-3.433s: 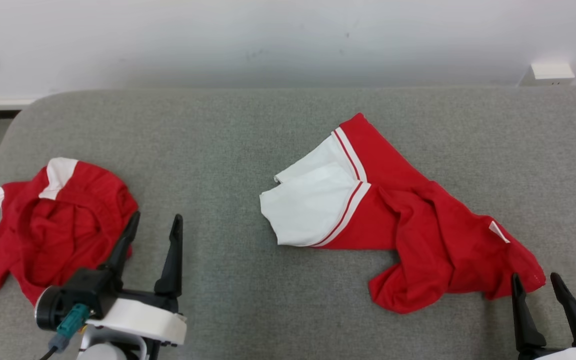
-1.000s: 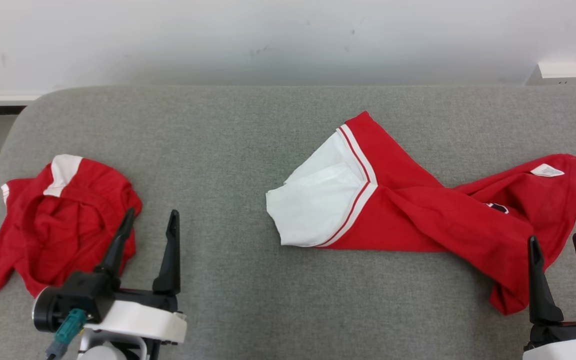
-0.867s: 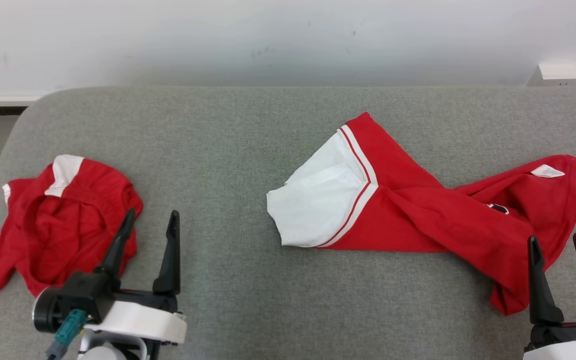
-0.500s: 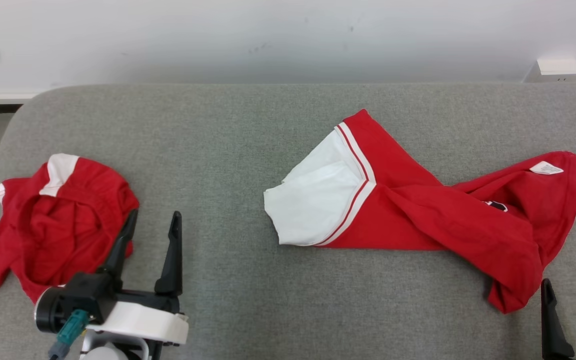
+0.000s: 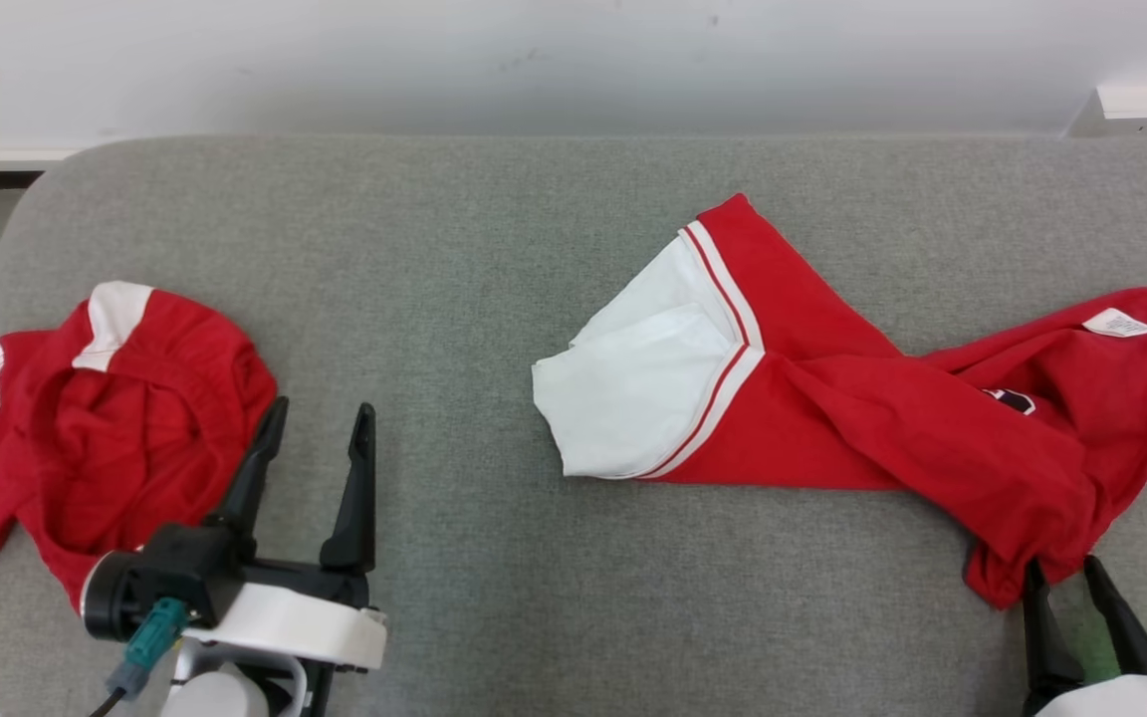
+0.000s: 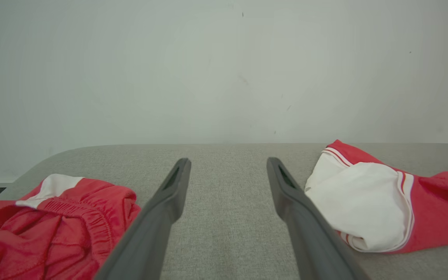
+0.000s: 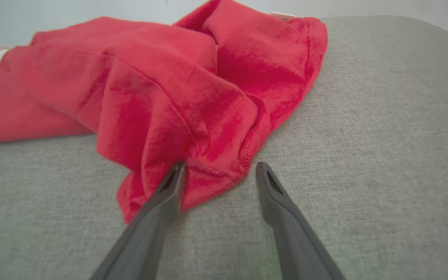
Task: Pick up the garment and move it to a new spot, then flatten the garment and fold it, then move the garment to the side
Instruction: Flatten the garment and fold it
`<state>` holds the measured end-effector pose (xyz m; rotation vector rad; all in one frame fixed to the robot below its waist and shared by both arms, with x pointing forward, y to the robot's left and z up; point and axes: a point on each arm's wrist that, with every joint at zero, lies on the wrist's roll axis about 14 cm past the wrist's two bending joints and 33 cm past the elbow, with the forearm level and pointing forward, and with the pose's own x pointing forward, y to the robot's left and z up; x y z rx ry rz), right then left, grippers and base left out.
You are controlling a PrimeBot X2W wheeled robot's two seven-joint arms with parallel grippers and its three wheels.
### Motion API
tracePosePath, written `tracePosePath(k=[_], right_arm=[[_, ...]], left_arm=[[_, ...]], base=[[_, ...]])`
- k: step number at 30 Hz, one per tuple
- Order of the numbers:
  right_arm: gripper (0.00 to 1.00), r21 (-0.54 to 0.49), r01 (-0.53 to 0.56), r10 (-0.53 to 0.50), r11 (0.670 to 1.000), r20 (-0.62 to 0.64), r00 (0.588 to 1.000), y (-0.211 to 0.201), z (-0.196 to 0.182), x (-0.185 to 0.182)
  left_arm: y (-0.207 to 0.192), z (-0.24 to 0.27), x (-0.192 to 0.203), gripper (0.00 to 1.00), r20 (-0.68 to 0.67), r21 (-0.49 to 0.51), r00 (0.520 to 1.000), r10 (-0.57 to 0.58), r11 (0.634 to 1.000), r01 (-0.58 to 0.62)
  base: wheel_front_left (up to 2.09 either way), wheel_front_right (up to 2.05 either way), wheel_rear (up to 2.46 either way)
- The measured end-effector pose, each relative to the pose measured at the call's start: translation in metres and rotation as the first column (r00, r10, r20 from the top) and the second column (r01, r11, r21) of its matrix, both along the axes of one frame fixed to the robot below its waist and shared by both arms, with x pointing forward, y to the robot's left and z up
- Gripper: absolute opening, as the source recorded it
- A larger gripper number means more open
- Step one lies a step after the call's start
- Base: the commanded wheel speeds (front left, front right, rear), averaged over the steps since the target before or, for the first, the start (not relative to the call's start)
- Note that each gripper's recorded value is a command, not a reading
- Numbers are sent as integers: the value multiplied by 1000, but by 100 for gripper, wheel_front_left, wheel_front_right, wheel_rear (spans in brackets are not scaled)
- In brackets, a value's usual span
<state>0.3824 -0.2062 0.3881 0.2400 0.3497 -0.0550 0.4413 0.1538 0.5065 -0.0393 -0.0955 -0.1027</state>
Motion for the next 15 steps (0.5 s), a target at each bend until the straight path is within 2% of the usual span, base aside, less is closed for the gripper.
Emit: tracePosePath(k=[1, 8, 15], right_arm=[[0, 6, -7, 7, 1000, 1, 1000, 3, -1, 2], [0, -17, -10, 10, 1000, 55, 998, -2, 10, 11], [0, -143, 38, -16, 989, 154, 988, -42, 51, 28]], left_arm=[[0, -1, 0, 100, -3, -1, 1000, 2, 1000, -2], [0, -3, 1, 100, -6, -6, 1000, 4, 1000, -4], [-6, -2, 4, 100, -2, -15, 1000, -7, 1000, 7]], base=[[0, 0, 0], [0, 0, 0], [0, 0, 0]])
